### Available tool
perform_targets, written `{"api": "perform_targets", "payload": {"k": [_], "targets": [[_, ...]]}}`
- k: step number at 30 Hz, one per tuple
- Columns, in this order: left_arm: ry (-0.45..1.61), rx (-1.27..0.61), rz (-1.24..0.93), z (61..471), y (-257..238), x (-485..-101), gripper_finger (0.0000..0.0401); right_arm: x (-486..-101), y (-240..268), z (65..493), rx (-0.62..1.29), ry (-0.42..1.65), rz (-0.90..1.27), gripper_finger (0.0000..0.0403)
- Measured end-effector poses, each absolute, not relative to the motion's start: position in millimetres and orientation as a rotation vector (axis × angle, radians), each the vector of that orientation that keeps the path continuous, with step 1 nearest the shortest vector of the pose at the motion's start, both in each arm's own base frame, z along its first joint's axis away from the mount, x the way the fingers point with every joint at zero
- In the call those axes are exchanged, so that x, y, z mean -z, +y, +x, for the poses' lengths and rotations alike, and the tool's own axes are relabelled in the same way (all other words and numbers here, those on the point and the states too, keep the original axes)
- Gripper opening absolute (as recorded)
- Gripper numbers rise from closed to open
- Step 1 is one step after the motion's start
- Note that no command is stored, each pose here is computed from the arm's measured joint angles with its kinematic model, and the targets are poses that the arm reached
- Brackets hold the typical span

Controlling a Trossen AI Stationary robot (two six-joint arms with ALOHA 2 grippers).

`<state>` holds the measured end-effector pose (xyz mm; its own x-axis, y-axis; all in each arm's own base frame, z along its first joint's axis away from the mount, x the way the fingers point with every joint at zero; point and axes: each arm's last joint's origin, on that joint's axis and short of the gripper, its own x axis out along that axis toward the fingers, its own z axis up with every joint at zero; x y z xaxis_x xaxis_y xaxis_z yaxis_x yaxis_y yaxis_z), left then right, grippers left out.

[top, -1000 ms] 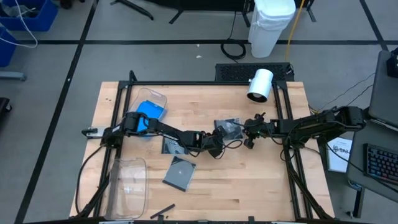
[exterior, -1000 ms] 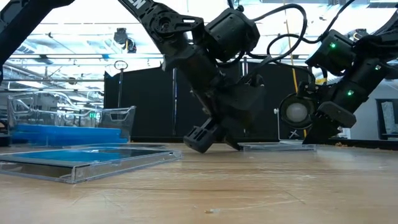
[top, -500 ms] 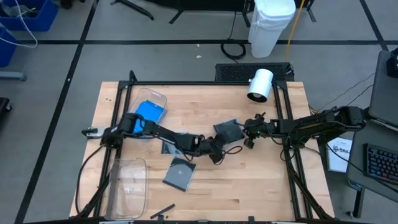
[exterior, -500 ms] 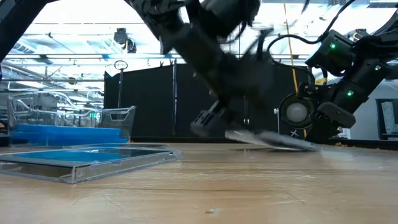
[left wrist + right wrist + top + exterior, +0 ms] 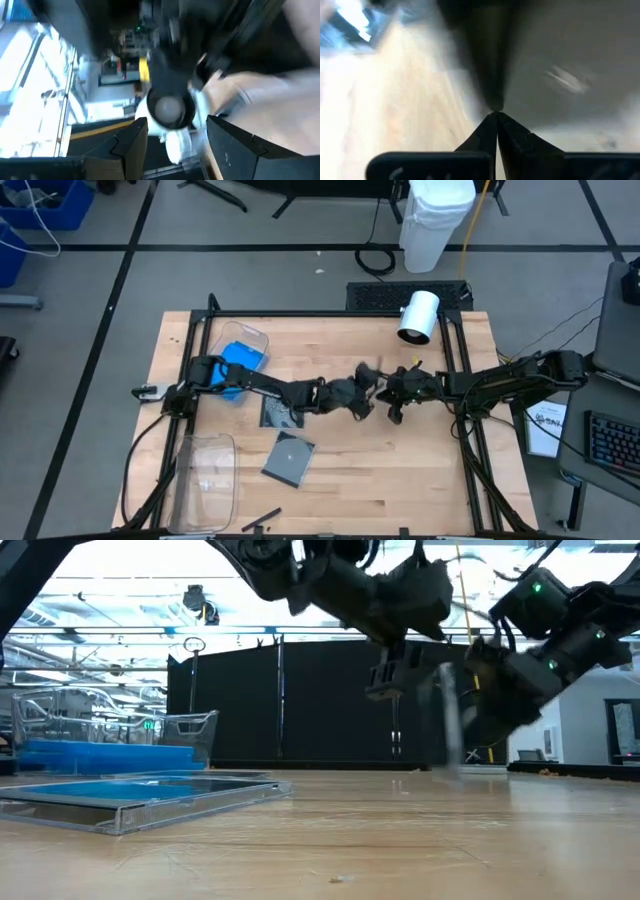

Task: Pick & place jewel cases by type
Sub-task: Put the top black CD case into the bottom transparent bin

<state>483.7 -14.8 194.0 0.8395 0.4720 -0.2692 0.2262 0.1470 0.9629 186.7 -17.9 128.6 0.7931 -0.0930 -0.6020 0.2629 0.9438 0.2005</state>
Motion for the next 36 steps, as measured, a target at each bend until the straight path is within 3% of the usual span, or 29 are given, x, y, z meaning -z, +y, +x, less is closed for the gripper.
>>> {"api": "perform_targets", "payload": {"k": [9,29,36], "targets": [[0.593,-0.197,1.350,484.1,5.2,-191.6,0.0211,-133.1,-16.3,190.2,0.173,0.570,0.232,0.0004],[0.555,-0.095,1.372,484.4,-1.3,-188.2,0.0211,-132.6,-16.8,189.7,0.183,0.569,0.221,0.0004],[0.550,-0.090,1.365,484.3,-2.6,-187.8,0.0211,-147.9,-5.3,193.0,0.007,0.449,0.125,0.0004]]}}
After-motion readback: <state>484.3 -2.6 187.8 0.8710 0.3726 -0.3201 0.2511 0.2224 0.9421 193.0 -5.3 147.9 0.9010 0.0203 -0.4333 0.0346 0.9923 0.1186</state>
